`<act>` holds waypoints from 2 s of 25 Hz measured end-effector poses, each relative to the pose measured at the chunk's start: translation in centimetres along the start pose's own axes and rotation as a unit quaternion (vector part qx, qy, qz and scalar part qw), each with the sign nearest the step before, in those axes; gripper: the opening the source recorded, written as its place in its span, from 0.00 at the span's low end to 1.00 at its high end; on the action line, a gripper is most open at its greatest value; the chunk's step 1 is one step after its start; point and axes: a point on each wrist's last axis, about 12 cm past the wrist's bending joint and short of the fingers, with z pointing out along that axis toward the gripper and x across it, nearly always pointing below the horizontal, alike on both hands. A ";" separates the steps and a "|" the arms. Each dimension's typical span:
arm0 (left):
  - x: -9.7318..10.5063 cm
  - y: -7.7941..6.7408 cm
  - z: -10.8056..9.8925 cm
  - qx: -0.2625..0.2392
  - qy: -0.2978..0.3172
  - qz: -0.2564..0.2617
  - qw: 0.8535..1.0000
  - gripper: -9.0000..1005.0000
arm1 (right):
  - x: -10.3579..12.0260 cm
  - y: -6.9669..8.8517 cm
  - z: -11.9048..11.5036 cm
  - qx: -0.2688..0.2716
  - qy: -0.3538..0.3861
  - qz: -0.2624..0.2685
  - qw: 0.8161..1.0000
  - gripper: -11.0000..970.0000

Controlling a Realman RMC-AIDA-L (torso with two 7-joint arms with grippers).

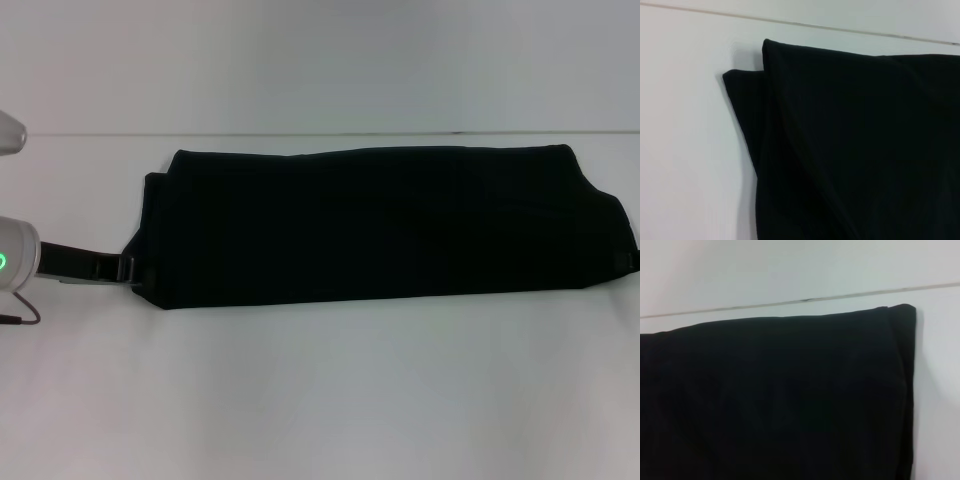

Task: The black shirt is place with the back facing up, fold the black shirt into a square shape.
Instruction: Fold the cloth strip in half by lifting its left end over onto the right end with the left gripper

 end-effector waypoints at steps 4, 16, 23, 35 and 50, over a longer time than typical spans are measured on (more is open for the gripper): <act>0.0 0.1 0.0 -0.003 -0.003 0.000 1.000 0.01 | 0.1 -0.4 -0.3 0.006 -0.005 0.007 1.000 0.13; -0.3 0.7 -0.7 -0.011 -0.014 0.001 1.000 0.01 | 0.5 -1.2 -1.0 0.017 -0.015 0.016 1.000 0.02; -0.2 0.9 -0.7 -0.016 -0.017 0.000 1.000 0.01 | 0.6 -1.3 -1.0 0.017 -0.017 0.014 1.000 0.03; -0.4 0.9 -1.1 -0.003 -0.019 -0.012 1.000 0.03 | 0.9 -1.2 -1.5 0.002 -0.027 0.030 0.999 0.05; 0.6 0.0 -3.4 0.047 0.031 -0.018 0.998 0.26 | 2.8 -1.1 -6.9 -0.100 -0.147 0.056 0.983 0.48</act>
